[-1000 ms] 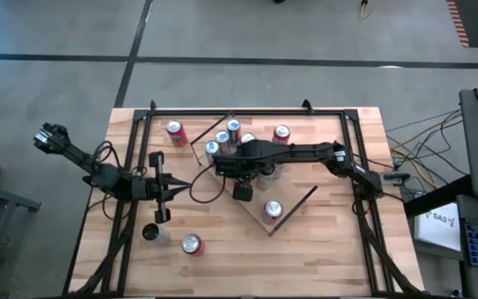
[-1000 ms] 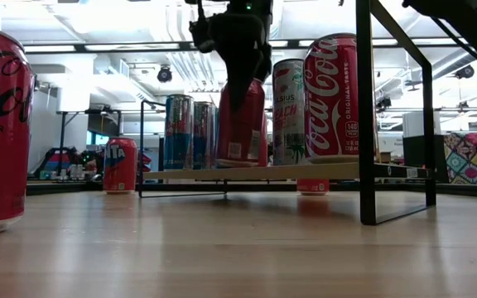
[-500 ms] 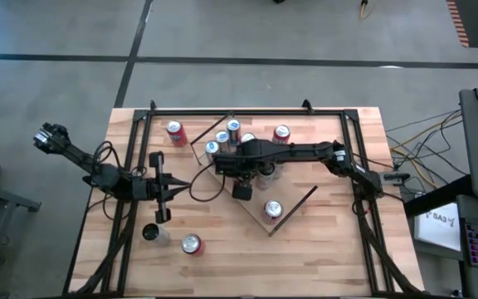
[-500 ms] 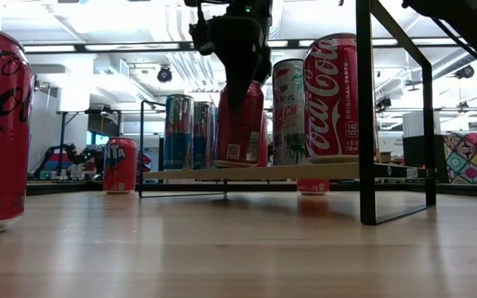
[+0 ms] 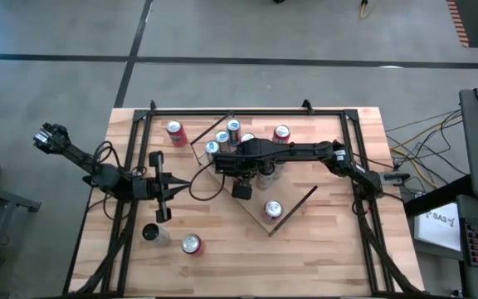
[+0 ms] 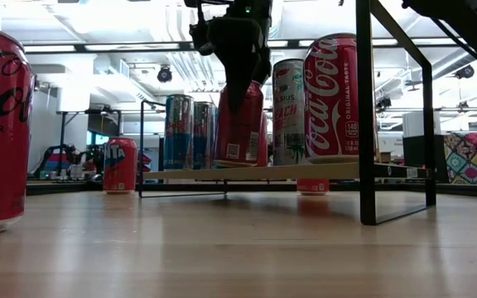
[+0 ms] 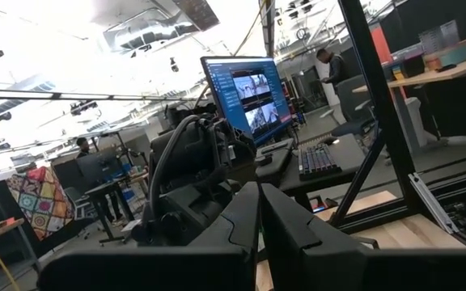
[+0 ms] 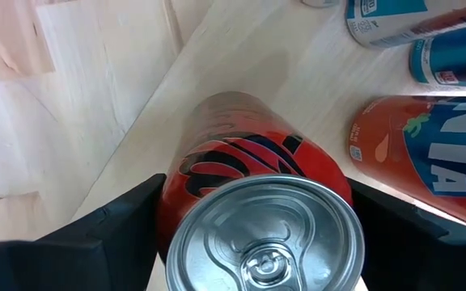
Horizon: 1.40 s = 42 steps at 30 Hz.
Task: Place canned beverage on shelf
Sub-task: Put the right soda can on the shelf
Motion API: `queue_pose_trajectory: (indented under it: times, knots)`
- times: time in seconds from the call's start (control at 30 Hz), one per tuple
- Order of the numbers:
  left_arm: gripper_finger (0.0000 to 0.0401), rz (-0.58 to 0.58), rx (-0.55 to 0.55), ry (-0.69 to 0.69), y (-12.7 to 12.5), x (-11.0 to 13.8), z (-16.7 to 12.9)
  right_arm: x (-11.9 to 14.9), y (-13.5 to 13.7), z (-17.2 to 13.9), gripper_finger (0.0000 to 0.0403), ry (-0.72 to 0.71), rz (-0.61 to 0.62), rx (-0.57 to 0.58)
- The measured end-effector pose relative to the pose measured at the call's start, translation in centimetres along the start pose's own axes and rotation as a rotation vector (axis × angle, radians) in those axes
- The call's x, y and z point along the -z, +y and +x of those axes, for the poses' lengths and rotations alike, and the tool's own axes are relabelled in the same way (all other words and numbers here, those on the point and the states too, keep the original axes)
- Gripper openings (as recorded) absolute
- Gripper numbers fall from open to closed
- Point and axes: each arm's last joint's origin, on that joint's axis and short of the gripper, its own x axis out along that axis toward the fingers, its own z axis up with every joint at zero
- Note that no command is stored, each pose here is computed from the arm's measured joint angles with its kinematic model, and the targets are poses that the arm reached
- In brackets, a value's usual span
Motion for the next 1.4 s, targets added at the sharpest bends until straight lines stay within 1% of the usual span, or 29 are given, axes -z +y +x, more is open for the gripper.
queue_pose_trajectory:
  times: [0.27, 0.7, 1.0, 1.13, 1.4]
  knots:
    - [0.0, 0.0, 0.0, 0.0, 0.0, 0.0, 0.0, -0.2, 0.0, 0.0, 0.0325, -0.015, -0.007, -0.002]
    - [0.0, 0.0, -0.001, 0.0, 0.0, 0.0, 0.0, -0.2, 0.0, 0.0, 0.0328, -0.018, 0.007, -0.003]
    - [0.0, 0.0, 0.0, 0.0, 0.0, 0.0, 0.0, -0.2, -0.1, 0.0, 0.0349, -0.026, 0.013, -0.003]
    - [0.0, 0.003, -0.001, 0.0, 0.0, 0.0, 0.0, -0.3, -0.1, 0.0, 0.0348, -0.031, 0.014, -0.004]
    - [0.0, 0.007, -0.001, -0.001, 0.0, 0.0, 0.0, -0.5, -0.4, -1.1, 0.0349, -0.069, 0.018, -0.008]
